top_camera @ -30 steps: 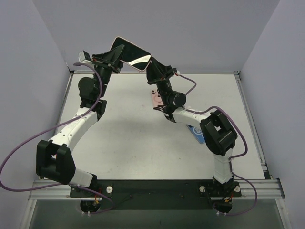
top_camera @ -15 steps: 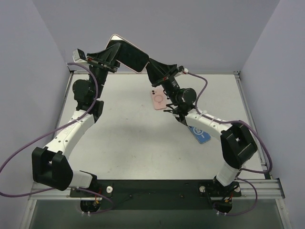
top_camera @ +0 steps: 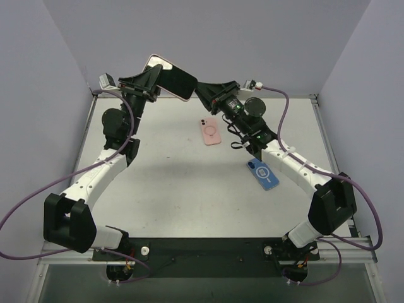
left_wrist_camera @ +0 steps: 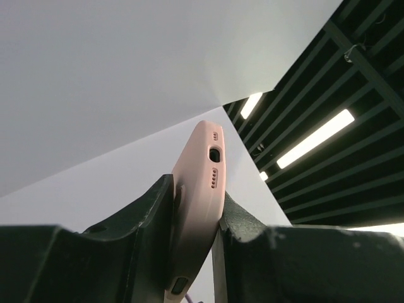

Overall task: Take the phone out of the phone case
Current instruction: Remove the phone case from the phone.

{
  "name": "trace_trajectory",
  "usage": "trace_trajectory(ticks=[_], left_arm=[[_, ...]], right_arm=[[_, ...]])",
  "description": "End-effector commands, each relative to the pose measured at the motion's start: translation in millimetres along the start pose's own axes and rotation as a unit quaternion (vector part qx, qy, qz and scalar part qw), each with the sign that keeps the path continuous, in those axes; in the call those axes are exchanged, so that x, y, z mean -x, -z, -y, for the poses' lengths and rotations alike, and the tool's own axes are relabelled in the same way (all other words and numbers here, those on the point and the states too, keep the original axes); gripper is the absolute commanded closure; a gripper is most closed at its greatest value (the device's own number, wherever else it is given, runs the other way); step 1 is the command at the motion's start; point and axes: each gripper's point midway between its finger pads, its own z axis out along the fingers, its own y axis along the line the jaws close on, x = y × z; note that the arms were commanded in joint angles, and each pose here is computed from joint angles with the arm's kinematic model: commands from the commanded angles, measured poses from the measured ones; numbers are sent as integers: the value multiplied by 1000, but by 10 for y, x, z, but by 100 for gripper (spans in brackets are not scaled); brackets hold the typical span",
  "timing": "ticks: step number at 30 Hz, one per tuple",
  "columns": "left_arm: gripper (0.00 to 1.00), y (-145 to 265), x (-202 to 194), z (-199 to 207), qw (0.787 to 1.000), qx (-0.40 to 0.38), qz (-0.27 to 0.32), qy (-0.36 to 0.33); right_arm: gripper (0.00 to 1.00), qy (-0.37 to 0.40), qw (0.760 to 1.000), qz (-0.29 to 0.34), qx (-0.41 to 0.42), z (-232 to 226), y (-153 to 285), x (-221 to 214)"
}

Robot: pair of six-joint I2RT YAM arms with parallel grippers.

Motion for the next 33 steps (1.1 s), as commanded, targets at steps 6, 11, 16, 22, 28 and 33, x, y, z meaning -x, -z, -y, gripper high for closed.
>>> trace_trajectory(ticks=[6, 11, 16, 22, 28, 33], left_arm=[[100, 1285, -937, 2321, 877, -376, -259, 148], [100, 1237, -960, 2221, 883, -360, -262, 152], [100, 1170, -1014, 2022, 890, -325, -275, 163], [100, 1142, -1072, 1619, 905, -269, -274, 186], [100, 1149, -1143, 1320, 910, -238, -279, 192], [100, 1143, -1219, 1118, 910, -221, -287, 201]], right_arm=[[70, 62, 928, -148, -335, 2336, 661, -369], [68, 57, 949, -194, -244, 2105, 521, -492], [71, 75, 955, -220, -184, 1880, 508, -534], [71, 90, 958, -238, -130, 1632, 460, -536], [71, 86, 954, -271, -99, 1438, 390, -724], [70, 74, 947, -300, -84, 1362, 345, -949]])
